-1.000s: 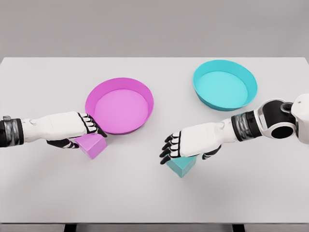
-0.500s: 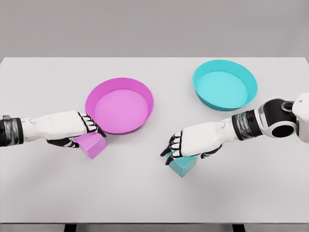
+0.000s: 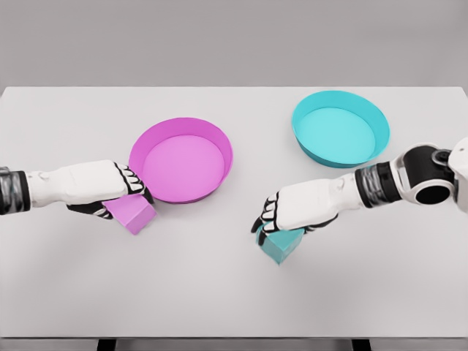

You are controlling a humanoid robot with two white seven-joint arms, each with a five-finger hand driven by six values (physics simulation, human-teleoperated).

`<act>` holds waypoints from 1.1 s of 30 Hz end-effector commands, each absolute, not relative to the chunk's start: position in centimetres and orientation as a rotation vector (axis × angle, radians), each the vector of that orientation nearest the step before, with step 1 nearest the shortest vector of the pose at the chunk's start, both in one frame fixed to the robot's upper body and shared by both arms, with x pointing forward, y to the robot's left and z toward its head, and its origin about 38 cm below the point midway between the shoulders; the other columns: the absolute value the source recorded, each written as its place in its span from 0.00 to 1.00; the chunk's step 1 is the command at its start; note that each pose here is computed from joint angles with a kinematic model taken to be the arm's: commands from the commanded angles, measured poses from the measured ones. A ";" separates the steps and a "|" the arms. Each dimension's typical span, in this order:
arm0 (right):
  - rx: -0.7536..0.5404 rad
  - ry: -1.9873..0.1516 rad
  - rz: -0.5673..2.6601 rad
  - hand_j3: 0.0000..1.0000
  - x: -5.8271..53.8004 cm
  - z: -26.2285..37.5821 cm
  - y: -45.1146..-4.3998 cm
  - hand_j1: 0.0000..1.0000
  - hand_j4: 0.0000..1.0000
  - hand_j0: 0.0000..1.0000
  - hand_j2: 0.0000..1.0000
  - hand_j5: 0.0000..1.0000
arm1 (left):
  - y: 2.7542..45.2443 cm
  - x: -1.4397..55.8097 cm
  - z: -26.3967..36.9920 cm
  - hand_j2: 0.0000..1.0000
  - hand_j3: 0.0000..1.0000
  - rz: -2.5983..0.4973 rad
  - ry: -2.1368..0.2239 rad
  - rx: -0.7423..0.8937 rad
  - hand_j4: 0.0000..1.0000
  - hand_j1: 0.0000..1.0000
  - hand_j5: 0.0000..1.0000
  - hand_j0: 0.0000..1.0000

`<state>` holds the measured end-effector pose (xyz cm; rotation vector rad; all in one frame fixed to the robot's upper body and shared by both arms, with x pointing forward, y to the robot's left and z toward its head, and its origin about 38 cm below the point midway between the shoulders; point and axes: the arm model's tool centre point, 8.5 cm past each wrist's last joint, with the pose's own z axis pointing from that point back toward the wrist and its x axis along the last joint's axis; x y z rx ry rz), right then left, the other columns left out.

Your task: Place the blocks in the corresponding plates according to their colors

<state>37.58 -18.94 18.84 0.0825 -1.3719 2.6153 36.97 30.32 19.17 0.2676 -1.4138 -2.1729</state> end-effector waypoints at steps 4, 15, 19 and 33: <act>0.043 -1.411 2.585 0.63 38.4 19.9 -18.9 0.63 0.63 0.63 0.63 0.63 | 31.3 37.0 20.3 0.54 0.54 -2.134 -1.429 0.253 0.54 0.54 0.54 0.54; -0.021 -1.514 2.526 0.57 39.7 23.0 -18.4 0.57 0.57 0.57 0.57 0.57 | 31.9 38.0 23.9 0.51 0.51 -2.096 -1.498 0.292 0.51 0.51 0.51 0.51; -0.052 -1.550 2.502 0.57 40.3 24.2 -18.4 0.57 0.57 0.57 0.57 0.57 | 31.3 38.5 24.5 0.51 0.51 -2.095 -1.527 0.308 0.51 0.51 0.51 0.51; -0.203 -1.565 2.397 0.57 44.1 26.9 -20.3 0.57 0.57 0.57 0.57 0.57 | 27.8 40.7 31.0 0.91 0.91 -2.031 -1.797 0.357 0.91 0.91 0.91 0.91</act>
